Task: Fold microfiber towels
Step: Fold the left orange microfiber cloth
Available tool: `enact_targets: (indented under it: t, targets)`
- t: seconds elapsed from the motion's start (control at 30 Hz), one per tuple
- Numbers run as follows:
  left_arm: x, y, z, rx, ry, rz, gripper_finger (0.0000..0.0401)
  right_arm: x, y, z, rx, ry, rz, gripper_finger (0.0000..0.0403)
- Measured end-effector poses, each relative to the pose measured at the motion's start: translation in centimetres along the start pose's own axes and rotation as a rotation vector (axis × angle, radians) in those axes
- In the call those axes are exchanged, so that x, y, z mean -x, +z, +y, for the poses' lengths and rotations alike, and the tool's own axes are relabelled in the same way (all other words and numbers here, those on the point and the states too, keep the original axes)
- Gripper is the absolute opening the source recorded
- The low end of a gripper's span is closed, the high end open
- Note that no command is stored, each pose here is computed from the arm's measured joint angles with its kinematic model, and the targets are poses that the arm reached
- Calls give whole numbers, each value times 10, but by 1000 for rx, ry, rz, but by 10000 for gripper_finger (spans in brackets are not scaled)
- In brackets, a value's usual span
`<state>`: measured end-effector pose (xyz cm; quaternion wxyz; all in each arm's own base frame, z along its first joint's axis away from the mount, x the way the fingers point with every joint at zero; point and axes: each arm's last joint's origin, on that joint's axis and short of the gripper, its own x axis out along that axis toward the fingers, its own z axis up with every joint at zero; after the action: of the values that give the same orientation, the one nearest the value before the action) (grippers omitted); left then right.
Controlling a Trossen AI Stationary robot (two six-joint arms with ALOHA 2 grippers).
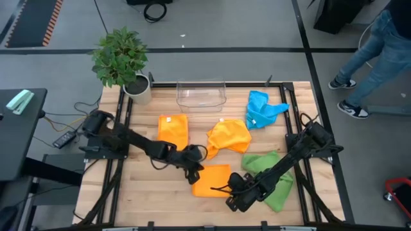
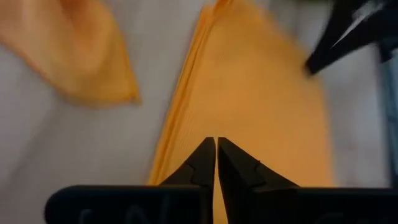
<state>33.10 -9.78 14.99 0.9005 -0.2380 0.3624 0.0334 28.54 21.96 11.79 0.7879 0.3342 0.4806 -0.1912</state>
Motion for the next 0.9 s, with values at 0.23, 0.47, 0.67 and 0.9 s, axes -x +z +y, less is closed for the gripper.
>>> enact_targets:
  t: [0.23, 0.47, 0.67, 0.9]
  targets:
    - [22, 0, -35, -112, -180, -71, 18, 25, 13, 0, 38, 13, -75, 2]
    - [-7, -51, -53, -120, -199, 54, 12, 46, 26, 1, 61, 36, -116, 2]
    - [-32, -81, -52, 10, -194, 136, 9, 21, 31, -12, 107, -81, -37, 2]
    - [-26, -92, -73, 19, -254, 158, 14, 0, 65, -25, 196, -130, -21, 2]
